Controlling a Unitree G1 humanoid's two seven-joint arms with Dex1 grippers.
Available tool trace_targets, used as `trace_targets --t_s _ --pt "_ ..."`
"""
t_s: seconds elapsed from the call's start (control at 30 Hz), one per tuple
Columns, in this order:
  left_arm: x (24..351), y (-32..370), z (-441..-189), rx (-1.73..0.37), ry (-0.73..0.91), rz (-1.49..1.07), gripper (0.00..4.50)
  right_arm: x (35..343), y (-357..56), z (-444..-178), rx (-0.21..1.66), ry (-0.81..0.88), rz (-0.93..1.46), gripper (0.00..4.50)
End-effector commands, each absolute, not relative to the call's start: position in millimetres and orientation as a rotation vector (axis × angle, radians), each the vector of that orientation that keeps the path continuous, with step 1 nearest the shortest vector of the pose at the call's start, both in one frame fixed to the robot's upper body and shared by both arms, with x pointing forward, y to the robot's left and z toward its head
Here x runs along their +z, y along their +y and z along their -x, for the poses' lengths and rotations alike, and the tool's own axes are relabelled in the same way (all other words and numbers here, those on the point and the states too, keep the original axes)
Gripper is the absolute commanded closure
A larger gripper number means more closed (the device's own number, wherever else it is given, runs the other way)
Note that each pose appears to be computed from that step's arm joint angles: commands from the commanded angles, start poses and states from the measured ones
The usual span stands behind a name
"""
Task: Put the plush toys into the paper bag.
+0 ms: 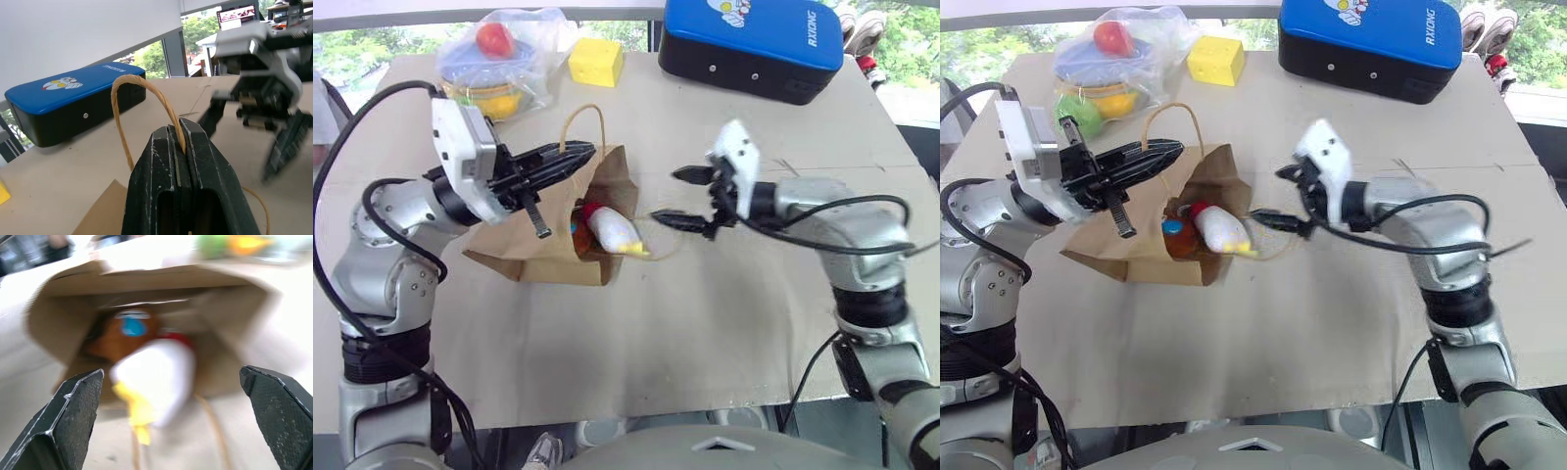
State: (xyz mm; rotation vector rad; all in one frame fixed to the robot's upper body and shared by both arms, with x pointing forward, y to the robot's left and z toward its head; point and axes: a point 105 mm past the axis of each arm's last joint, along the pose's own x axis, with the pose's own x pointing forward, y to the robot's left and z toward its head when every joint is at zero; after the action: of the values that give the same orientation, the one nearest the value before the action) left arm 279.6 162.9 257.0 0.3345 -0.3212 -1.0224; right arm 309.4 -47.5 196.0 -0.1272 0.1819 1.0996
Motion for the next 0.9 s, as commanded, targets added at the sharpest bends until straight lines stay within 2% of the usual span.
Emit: trace_targets --t_s 0.03,0.23,0.43,0.47,0.5,0.57,0.67,0.73,0.77,0.83,0.9 --pt "266.1 159.5 -277.2 -1.035 -0.372 -0.362 4.50 183.7 -58.2 -300.8 1.042 0.266 0.060 0.07" --pt "267.3 160.0 -279.6 -1.045 -0.377 -0.366 4.50 135.0 -65.2 -300.4 0.946 0.448 -0.113 0.07" --pt "267.8 160.6 -279.6 -1.048 -0.375 -0.370 4.50 122.1 -47.1 -298.9 0.985 0.507 -0.287 0.07" --pt "267.7 160.8 -279.6 -1.047 -0.373 -0.371 4.50 117.6 -42.9 -298.2 0.991 0.522 -0.291 0.59" --pt "267.8 160.9 -279.4 -1.047 -0.373 -0.371 4.50 114.1 -39.3 -297.8 0.995 0.533 -0.294 0.85" --pt "268.5 161.2 -278.8 -1.043 -0.373 -0.373 4.50 111.5 -32.3 -296.2 1.017 0.545 -0.308 1.70" --pt "268.9 161.9 -277.6 -1.035 -0.372 -0.373 4.50 110.5 -27.0 -295.2 1.035 0.549 -0.317 3.16" --pt "267.9 162.7 -276.8 -1.028 -0.369 -0.371 4.50 111.8 -25.8 -295.0 1.044 0.543 -0.326 4.33" --pt "267.1 163.0 -276.8 -1.020 -0.367 -0.367 4.50 113.4 -26.1 -294.4 1.052 0.535 -0.326 4.48" --pt "266.7 164.2 -277.9 -0.998 -0.370 -0.346 4.50 126.6 -26.8 -294.8 1.078 0.468 -0.351 4.48" --pt "271.0 167.4 -280.8 -0.957 -0.391 -0.285 4.50 160.3 -28.9 -292.2 1.148 0.345 -0.435 4.48"
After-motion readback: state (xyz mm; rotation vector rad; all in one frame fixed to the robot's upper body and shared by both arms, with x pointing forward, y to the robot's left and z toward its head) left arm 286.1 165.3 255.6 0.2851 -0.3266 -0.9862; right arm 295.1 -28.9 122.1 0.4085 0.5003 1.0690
